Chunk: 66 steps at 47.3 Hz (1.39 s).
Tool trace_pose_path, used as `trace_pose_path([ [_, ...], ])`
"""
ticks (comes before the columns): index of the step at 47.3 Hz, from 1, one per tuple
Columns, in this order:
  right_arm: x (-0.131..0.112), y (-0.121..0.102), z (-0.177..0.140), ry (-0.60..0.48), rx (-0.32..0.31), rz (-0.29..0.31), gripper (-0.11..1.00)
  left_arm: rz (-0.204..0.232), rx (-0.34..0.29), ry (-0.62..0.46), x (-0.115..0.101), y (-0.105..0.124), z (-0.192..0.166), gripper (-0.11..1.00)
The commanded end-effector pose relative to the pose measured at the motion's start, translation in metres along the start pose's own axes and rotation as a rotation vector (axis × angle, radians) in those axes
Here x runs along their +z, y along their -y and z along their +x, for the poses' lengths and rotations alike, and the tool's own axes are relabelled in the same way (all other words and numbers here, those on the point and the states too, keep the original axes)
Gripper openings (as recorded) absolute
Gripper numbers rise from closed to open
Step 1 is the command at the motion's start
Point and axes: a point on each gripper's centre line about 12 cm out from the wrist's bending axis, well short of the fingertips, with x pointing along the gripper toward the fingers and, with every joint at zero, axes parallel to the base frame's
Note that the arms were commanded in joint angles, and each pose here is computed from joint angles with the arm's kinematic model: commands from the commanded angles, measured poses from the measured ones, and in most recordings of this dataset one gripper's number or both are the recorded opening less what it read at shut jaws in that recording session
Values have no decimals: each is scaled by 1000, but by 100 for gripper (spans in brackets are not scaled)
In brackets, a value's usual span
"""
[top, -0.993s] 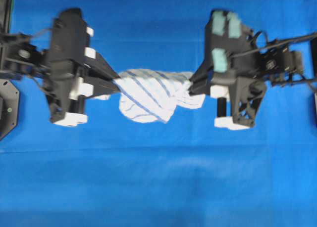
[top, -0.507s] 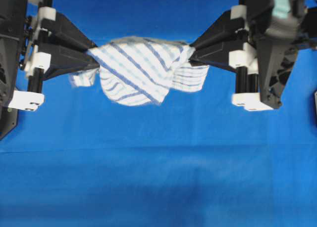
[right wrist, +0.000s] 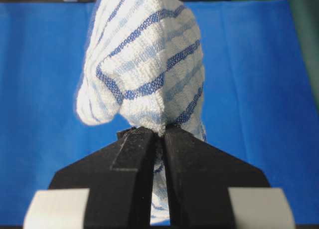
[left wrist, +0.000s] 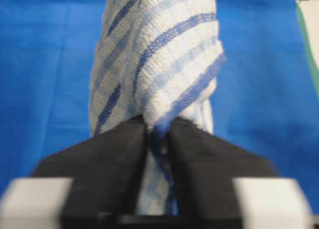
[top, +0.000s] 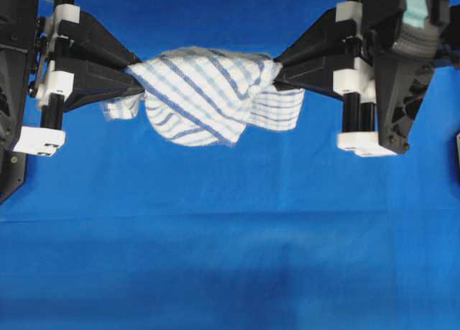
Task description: Lift the towel with both arms.
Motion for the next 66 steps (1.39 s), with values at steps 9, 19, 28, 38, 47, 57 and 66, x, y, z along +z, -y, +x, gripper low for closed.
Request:
trace_pose_path([
  [9, 7, 5, 1, 22, -28, -14, 45, 4, 9, 19, 1, -2, -1, 75],
  [19, 4, 7, 11, -1, -59, -37, 67, 1, 9, 8, -4, -3, 0, 89],
  [28, -8, 7, 19, -50, -63, -28, 68, -4, 10, -35, -20, -3, 10, 90],
  [38, -60, 2, 58, -176, -60, -19, 68, -13, -3, -104, -67, 0, 39, 90],
  [47, -118, -8, 96, -237, -33, 14, 68, -8, -13, -163, -120, 4, 73, 90],
  [57, -175, -19, 130, -289, -1, 50, 68, 3, -30, -228, -166, 11, 106, 90],
  [66, -214, -35, 163, -346, 33, 37, 68, 24, -55, -330, -211, 23, 138, 90],
])
